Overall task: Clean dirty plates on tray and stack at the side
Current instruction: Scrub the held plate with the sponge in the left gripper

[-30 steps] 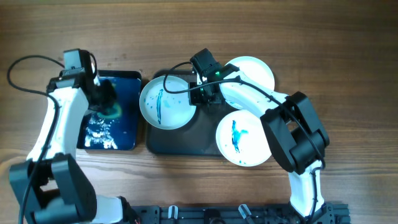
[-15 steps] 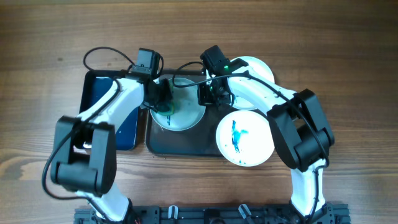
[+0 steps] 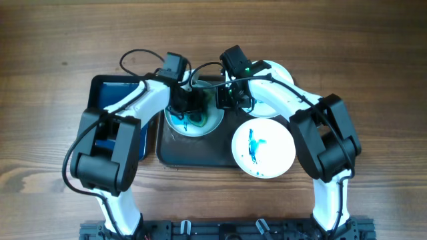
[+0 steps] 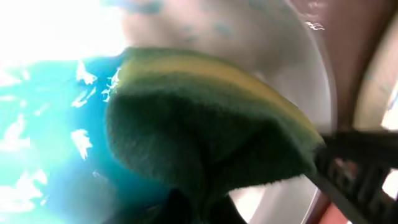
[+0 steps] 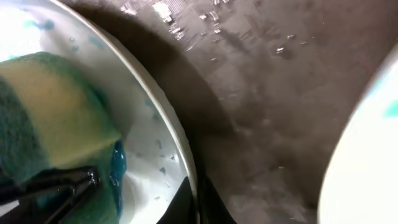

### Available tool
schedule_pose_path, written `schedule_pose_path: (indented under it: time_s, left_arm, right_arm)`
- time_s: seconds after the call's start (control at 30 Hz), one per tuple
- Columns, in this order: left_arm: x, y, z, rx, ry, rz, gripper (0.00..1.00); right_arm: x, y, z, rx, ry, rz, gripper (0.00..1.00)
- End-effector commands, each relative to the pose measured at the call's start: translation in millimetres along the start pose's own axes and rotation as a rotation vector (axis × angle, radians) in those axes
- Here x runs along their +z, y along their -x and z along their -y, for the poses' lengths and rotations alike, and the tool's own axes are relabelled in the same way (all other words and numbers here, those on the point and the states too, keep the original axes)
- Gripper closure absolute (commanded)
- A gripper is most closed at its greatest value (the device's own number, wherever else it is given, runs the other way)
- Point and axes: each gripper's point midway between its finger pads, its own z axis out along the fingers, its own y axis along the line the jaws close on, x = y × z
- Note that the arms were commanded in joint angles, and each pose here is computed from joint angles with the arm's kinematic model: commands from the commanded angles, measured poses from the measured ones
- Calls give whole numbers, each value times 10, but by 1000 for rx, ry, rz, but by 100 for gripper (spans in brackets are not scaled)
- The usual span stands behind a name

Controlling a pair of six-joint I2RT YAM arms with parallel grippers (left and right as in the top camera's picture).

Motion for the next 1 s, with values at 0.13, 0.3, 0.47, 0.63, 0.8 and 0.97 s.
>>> schedule_pose_path:
  time_s: [0.13, 0.3, 0.47, 0.63, 0.8, 0.97]
  left_arm:
    - [111, -284, -366, -117, 152, -99, 96]
    - [89, -347, 476, 153, -291, -152, 96]
    - [54, 259, -413, -125, 245, 149, 96]
    - [-237, 85, -950, -276, 593, 182, 96]
    - [66, -533, 394, 26, -141, -239, 96]
    - [154, -46, 163, 3, 50, 0, 96]
  right_arm:
    - [189, -132, 83, 103, 131, -64, 96]
    - [183, -117, 39, 73, 155, -60, 96]
    - [184, -122, 36, 65, 155, -61, 96]
    - [184, -121, 36, 65, 155, -60, 96]
    - [184, -119, 34, 65, 156, -60, 96]
    - [183, -122, 29, 61, 159, -61, 96]
